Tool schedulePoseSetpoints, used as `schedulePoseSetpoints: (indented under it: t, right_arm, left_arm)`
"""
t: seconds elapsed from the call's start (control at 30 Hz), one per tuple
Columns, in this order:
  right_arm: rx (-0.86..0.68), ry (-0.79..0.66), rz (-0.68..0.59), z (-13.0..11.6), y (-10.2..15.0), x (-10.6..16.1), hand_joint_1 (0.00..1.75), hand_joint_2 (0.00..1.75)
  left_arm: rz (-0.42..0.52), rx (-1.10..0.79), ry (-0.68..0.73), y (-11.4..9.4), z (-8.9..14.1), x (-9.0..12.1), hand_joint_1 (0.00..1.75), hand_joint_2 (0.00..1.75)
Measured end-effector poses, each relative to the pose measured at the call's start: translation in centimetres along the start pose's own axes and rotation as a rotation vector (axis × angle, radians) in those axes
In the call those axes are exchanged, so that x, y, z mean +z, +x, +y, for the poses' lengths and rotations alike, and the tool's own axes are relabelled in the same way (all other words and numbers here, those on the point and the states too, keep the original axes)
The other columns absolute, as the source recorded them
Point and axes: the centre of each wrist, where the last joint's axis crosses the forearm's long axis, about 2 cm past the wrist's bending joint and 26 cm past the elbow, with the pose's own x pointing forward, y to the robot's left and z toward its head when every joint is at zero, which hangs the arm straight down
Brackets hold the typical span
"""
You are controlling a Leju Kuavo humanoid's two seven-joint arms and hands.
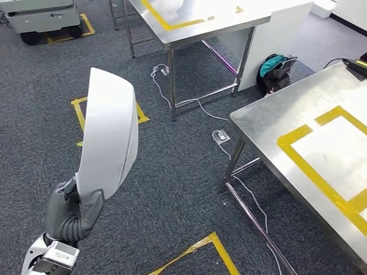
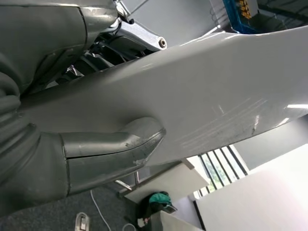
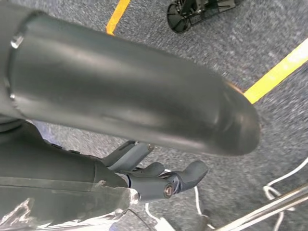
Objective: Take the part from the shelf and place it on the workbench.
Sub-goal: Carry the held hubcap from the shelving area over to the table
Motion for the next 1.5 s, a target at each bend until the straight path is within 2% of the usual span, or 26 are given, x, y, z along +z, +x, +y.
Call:
schedulePoseSetpoints:
  t: [1.5]
  right_arm:
    - [0.028, 0.0, -0.014, 0.0, 0.4, -0.08, 0.0, 0.0]
  left_arm:
    - [-0.003, 0.025, -0.019, -0.33, 0.21, 0.27, 1.75, 1.75]
